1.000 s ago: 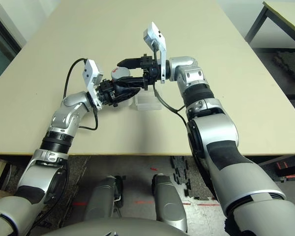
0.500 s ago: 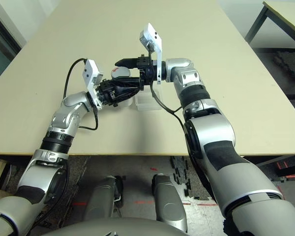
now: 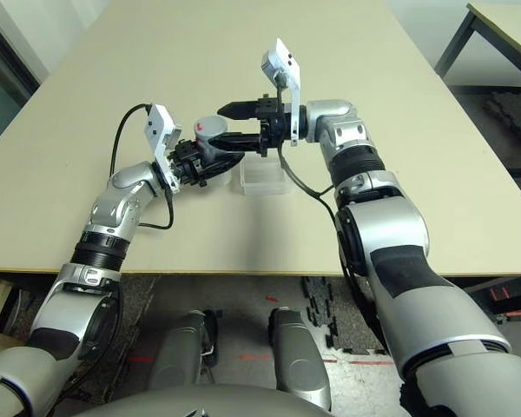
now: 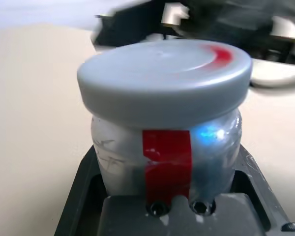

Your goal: Pour the medicine from the bottle into the box.

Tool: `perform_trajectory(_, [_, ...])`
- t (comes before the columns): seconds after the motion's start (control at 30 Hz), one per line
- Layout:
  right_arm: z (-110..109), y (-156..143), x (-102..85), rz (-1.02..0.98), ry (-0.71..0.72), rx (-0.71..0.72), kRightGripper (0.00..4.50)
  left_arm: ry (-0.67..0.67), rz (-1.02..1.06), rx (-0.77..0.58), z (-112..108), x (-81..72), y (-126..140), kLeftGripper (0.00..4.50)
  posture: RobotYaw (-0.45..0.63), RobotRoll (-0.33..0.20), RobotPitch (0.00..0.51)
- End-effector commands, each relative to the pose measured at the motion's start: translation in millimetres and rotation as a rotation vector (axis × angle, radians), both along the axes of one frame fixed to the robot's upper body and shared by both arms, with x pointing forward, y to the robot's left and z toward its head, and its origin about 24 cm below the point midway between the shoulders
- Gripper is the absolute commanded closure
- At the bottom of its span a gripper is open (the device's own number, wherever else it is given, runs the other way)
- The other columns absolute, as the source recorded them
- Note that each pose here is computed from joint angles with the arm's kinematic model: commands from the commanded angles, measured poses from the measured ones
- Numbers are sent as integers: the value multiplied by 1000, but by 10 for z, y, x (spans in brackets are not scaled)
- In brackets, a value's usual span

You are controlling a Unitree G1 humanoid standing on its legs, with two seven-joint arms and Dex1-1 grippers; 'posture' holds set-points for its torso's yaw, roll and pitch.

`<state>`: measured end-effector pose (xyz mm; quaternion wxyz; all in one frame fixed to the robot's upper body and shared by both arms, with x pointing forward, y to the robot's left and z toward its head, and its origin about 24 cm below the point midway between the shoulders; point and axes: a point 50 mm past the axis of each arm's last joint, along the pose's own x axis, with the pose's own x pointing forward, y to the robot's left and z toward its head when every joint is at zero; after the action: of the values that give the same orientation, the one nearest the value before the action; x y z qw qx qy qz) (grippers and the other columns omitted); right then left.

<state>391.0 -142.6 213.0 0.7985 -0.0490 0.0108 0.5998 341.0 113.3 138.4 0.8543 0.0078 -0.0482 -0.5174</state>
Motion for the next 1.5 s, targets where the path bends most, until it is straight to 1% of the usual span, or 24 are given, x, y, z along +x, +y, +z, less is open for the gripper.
perform_trajectory(0.03, [38, -31, -15, 31, 10, 10, 0, -25, -40, 1, 24, -26, -69, 1906, -116, 0, 118])
perform_trajectory(0.17, [42, -84, -62, 101, 24, -8, 0, -25, -37, 2, 21, -21, -59, 1906, -114, 0, 117])
perform_trajectory(0.3, [46, -65, -88, 147, 27, -7, 0, -25, -36, 3, 20, -19, -54, 1906, -117, 0, 117])
perform_trajectory(0.57, [23, 139, -122, 228, 24, 23, 0, -25, -42, 4, 25, -10, -68, 1906, -125, 0, 117])
perform_trajectory(0.93, [-7, 405, -156, 283, 13, 33, 0, -27, -50, 3, 32, -3, -91, 1906, -126, 0, 116])
perform_trajectory(1.33, [-79, 541, -169, 282, -5, 22, 0, -29, -47, -1, 36, -4, -101, 1906, -123, 0, 118])
perform_trajectory(1.43, [-62, 553, -161, 265, -15, 47, 623, -29, -46, -2, 35, -7, -104, 1906, -122, 0, 119])
perform_trajectory(1.5, [-11, 546, -146, 243, -12, 101, 1261, -27, -46, -3, 28, -9, -103, 1906, -122, 0, 120])
